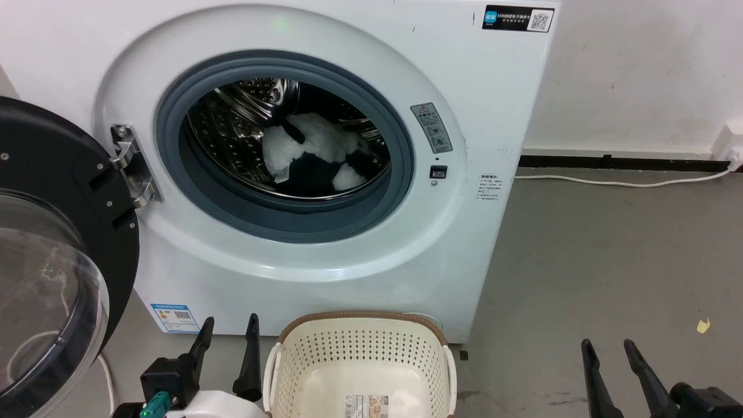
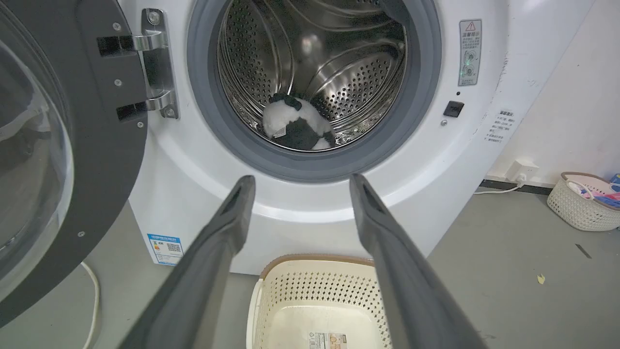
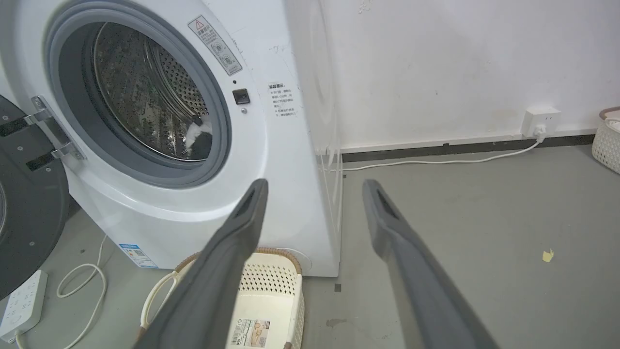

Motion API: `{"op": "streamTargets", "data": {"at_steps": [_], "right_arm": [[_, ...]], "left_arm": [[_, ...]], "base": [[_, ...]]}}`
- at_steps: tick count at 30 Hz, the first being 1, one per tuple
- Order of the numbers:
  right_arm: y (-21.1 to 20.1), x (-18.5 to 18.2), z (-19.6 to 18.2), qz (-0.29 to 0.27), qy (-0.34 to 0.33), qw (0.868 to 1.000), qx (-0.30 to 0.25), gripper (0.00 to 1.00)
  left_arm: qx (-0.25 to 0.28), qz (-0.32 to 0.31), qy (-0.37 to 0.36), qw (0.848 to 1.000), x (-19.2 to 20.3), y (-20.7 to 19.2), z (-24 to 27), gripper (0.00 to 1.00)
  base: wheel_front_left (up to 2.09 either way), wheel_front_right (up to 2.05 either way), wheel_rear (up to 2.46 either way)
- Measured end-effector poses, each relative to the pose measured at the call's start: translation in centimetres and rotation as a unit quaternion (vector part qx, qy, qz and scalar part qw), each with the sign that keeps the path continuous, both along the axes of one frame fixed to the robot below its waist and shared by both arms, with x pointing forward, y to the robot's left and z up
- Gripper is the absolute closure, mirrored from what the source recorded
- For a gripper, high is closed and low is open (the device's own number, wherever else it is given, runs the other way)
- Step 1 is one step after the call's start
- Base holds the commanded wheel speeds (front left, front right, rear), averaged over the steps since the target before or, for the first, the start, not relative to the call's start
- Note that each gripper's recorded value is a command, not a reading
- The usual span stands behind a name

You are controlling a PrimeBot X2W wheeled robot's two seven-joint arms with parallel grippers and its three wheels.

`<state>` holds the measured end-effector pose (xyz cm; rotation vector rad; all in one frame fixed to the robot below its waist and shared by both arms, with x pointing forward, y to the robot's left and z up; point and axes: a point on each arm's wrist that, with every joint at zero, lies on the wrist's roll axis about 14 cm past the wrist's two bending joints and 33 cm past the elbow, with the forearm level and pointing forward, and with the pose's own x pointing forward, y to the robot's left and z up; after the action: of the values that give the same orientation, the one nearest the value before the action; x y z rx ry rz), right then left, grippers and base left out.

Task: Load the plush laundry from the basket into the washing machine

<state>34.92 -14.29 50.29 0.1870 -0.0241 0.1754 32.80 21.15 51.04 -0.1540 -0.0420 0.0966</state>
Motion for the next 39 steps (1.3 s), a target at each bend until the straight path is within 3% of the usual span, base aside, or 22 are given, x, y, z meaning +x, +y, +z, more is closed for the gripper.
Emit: {"op": "streamTargets", "data": {"at_steps": [8,9,39], "right_arm": [[0.04,-0.01,-0.04,0.001,0.001,1.0,0.0,0.0],[0.04,0.0,-0.03,0.001,0.0,1.0,0.0,1.0],[-0.26,0.17,-0.1,-0.002,0.009,1.0,-0.019,1.0]], "left_arm": [[-0.002,0.003,-0.001,1.0,-0.01,0.08,-0.11,0.0],[-0.002,0.004,0.0,1.0,-0.01,0.09,-0.13,1.0],[0.014,-0.01,0.006,1.0,0.89,-0.77,0.09,1.0]], "base": [[0.0,0.0,0.0],[0.0,0.0,0.0],[0.0,0.0,0.0]]}}
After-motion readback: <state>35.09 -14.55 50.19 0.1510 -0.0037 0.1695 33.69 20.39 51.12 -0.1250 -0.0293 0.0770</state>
